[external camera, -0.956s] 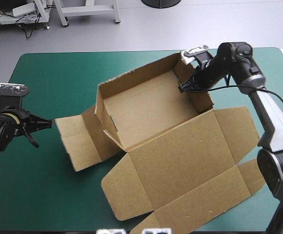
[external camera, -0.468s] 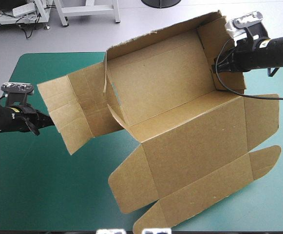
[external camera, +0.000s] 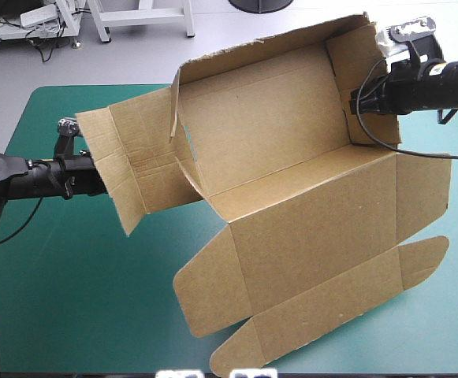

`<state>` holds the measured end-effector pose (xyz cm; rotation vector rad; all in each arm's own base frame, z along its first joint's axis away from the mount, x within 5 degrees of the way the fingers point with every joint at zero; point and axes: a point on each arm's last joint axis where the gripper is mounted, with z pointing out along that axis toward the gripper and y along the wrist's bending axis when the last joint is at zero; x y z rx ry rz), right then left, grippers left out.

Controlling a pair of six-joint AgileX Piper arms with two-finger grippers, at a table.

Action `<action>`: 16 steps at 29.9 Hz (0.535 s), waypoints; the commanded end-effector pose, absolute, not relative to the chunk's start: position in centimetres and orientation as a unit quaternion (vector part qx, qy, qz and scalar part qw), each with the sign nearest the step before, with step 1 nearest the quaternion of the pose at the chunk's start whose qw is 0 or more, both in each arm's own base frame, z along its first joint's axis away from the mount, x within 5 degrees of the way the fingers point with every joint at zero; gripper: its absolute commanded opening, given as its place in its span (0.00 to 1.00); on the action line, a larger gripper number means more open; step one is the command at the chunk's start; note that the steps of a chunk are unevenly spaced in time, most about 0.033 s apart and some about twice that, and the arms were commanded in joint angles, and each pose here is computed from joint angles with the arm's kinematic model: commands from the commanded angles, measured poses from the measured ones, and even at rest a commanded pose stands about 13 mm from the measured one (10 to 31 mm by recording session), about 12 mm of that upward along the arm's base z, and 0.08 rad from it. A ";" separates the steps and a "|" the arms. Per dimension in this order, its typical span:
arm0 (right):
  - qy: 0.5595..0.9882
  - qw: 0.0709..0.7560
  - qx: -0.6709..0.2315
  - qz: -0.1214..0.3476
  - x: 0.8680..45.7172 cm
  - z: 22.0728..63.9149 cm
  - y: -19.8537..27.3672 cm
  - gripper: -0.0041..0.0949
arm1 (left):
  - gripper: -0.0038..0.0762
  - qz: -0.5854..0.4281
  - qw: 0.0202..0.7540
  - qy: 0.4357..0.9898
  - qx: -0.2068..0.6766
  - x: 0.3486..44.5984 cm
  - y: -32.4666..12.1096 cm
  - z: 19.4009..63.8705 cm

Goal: Fold the box

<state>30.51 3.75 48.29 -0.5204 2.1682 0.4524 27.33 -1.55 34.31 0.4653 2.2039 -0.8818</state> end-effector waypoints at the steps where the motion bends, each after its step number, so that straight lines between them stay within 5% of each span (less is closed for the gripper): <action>1: 0.848 0.443 -0.211 0.203 29.0 50.1 4.0 0.02 | 0.05 -0.431 0.408 0.776 0.214 26.5 -2.8 37.6; 16: 0.863 0.419 -0.190 0.207 31.5 48.1 3.8 0.02 | 0.05 -0.507 0.446 0.713 0.185 26.4 -3.4 39.6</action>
